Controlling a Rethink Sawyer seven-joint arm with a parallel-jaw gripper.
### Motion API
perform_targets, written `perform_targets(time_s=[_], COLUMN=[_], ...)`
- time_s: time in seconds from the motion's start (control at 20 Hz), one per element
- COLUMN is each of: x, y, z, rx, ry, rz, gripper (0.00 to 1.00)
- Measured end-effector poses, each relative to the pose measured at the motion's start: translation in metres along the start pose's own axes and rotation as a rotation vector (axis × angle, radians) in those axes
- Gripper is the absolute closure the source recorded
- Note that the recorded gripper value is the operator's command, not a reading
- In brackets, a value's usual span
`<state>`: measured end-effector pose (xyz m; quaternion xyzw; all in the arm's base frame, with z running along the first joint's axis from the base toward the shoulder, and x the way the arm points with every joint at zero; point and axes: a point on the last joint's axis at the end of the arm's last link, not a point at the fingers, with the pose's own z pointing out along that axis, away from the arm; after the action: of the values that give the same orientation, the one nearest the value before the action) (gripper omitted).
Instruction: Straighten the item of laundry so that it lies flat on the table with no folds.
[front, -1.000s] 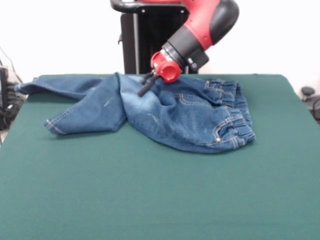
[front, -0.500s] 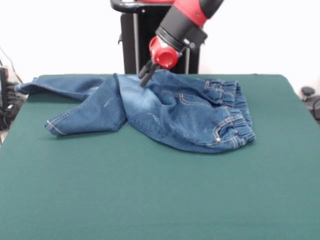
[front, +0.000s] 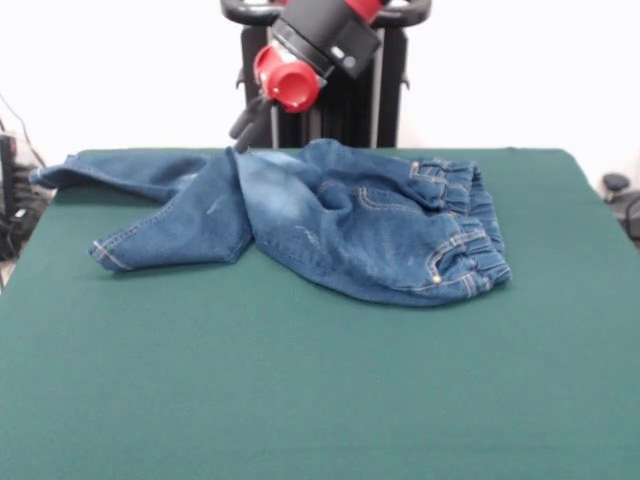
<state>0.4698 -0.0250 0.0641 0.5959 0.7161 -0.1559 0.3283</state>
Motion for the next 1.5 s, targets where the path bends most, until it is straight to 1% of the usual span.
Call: perform_targets(time_s=[0.2,0.4,0.5,0.55,0.7,0.75,0.85,1.0,1.25,1.45,1.5], x=[-0.009,-0.019,-0.020,-0.022,-0.021,-0.019,-0.018,-0.012,-0.007,-0.003,-0.002], y=[0.010,0.007,0.005,0.002,-0.005,-0.009,-0.011,-0.022,-0.038,-0.051,-0.057], z=[0.007,0.034,0.039,0.047,0.060,0.067,0.070,0.085,0.096,0.104,0.107], rx=[-0.025,-0.037,-0.040,-0.045,-0.054,-0.061,-0.064,-0.068,-0.063,-0.063,-0.073], ry=[-0.008,-0.017,-0.020,-0.026,-0.038,-0.044,-0.049,-0.057,-0.024,0.031,0.066], rz=[-0.023,-0.073,-0.083,-0.099,-0.125,-0.144,-0.151,-0.183,-0.228,-0.266,-0.287], gripper=[0.00,0.00,0.00,0.00,0.00,0.00,0.00,0.00,0.00,0.00,0.00])
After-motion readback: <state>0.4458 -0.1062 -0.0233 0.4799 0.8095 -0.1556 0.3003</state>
